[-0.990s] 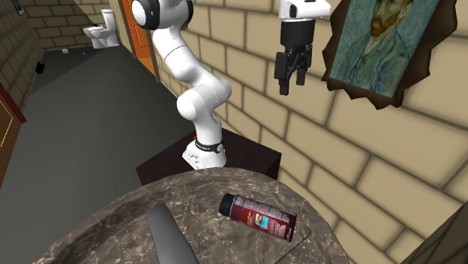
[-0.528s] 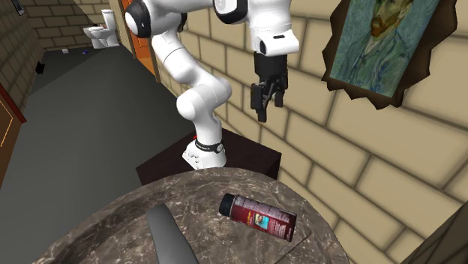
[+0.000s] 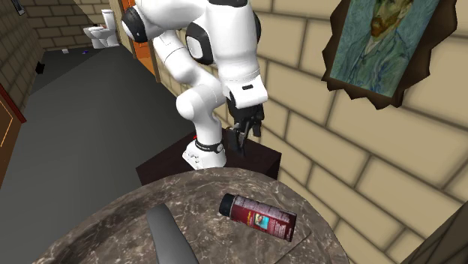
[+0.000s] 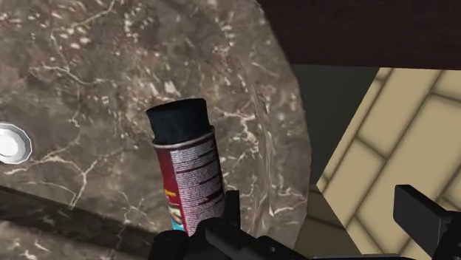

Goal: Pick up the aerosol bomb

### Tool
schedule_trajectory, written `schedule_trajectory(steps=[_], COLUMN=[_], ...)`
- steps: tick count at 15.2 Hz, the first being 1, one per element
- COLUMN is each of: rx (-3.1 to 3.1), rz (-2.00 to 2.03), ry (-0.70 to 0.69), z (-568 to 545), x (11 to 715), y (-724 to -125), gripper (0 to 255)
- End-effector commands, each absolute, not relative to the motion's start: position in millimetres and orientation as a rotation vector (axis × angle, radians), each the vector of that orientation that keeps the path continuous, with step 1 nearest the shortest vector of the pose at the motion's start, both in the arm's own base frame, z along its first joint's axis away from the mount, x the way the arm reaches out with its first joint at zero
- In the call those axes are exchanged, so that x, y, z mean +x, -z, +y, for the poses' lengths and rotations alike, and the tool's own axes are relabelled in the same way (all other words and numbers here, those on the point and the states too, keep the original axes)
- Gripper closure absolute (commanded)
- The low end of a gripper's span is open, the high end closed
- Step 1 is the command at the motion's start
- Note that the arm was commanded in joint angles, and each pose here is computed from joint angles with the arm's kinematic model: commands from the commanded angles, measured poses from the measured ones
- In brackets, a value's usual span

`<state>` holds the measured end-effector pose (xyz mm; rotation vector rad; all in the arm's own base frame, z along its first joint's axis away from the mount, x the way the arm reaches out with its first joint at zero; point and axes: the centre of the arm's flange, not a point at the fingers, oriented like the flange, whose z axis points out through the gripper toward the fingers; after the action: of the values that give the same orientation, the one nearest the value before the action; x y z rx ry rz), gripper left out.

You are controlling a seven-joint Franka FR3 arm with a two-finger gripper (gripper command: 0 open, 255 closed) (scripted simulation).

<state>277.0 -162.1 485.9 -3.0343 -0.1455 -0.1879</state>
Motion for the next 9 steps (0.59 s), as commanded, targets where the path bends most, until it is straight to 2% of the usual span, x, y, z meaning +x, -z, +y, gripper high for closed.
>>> schedule_trajectory(steps=[1, 9], rx=[-3.014, -2.928], rz=[-0.183, -0.312], ry=[0.191, 0.198], z=[-184.3, -264.0], x=[273.5, 263.9], y=[-465.7, -383.3], gripper=[0, 0])
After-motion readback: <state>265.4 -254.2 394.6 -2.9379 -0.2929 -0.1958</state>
